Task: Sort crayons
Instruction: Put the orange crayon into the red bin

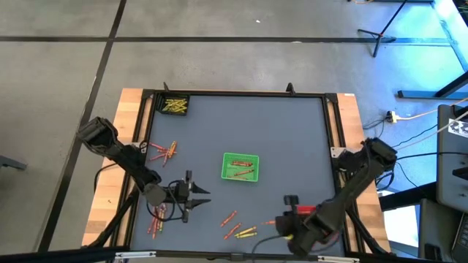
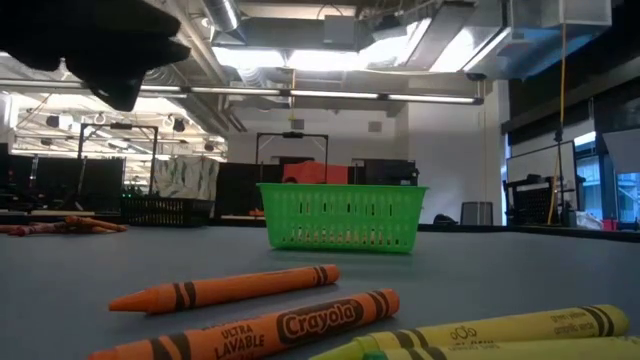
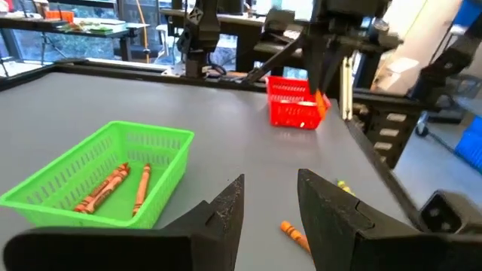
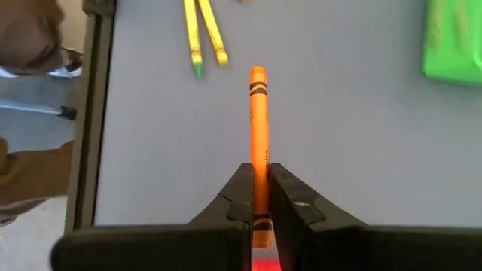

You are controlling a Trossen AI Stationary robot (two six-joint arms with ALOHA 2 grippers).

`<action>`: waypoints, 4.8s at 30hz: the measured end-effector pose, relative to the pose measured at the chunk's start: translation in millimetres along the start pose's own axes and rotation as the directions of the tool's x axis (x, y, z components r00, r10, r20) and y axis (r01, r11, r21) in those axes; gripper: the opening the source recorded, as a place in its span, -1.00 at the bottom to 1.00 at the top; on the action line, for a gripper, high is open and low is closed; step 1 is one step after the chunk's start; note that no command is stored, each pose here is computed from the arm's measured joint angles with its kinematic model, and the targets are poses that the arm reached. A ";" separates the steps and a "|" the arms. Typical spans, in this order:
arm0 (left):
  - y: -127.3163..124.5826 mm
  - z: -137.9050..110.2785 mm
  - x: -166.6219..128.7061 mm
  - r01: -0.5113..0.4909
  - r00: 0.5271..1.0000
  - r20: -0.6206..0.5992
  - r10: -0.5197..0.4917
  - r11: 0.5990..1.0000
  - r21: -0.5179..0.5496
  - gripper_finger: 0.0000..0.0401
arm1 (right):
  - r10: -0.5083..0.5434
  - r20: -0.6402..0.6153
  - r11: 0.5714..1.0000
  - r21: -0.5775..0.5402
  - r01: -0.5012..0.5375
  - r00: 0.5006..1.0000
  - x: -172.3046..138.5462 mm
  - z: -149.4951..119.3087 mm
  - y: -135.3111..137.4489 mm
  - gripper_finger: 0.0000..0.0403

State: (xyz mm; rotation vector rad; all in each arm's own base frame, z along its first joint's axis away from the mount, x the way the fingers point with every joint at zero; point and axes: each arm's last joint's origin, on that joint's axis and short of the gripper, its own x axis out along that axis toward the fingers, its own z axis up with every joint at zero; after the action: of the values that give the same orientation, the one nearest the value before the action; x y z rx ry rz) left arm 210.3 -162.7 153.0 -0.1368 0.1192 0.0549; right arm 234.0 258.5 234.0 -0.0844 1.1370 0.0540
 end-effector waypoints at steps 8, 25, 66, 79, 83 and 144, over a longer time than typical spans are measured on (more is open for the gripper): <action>7.4 2.4 6.6 -0.035 0.999 0.007 0.035 0.999 -0.004 -0.45 | -0.096 -0.009 0.989 0.114 0.097 0.995 -31.7 -50.3 24.2 -0.88; 17.7 5.0 17.4 0.035 0.999 -0.015 -0.035 0.999 -0.018 -0.45 | -0.214 -0.031 0.933 0.290 0.213 0.976 -25.9 -144.4 35.4 -0.88; -3.9 -1.2 -1.6 0.077 0.997 -0.024 -0.078 0.996 -0.051 -0.45 | -0.118 0.167 0.989 0.106 0.101 0.979 -8.2 -33.3 16.3 -0.04; -2.8 0.0 -2.6 -0.004 1.000 0.006 0.004 1.000 0.001 -0.45 | 0.066 0.321 0.991 -0.130 -0.025 0.945 25.2 55.6 -39.5 -0.04; -2.7 0.8 -2.4 -0.006 1.000 0.013 0.006 1.000 -0.012 -0.45 | 0.126 0.370 0.982 -0.177 -0.063 0.921 40.3 73.8 -50.0 -0.04; -1.1 1.0 -1.0 -0.018 1.000 0.013 0.018 1.000 -0.007 -0.45 | 0.228 0.223 0.966 -0.175 -0.191 0.948 100.7 83.7 -60.8 -0.91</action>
State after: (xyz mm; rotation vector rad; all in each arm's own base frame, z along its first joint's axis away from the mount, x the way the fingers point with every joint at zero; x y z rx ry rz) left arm 209.5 -163.7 154.3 -0.1422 0.1070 0.0745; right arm 357.1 205.9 180.0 -0.0886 0.8926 0.3337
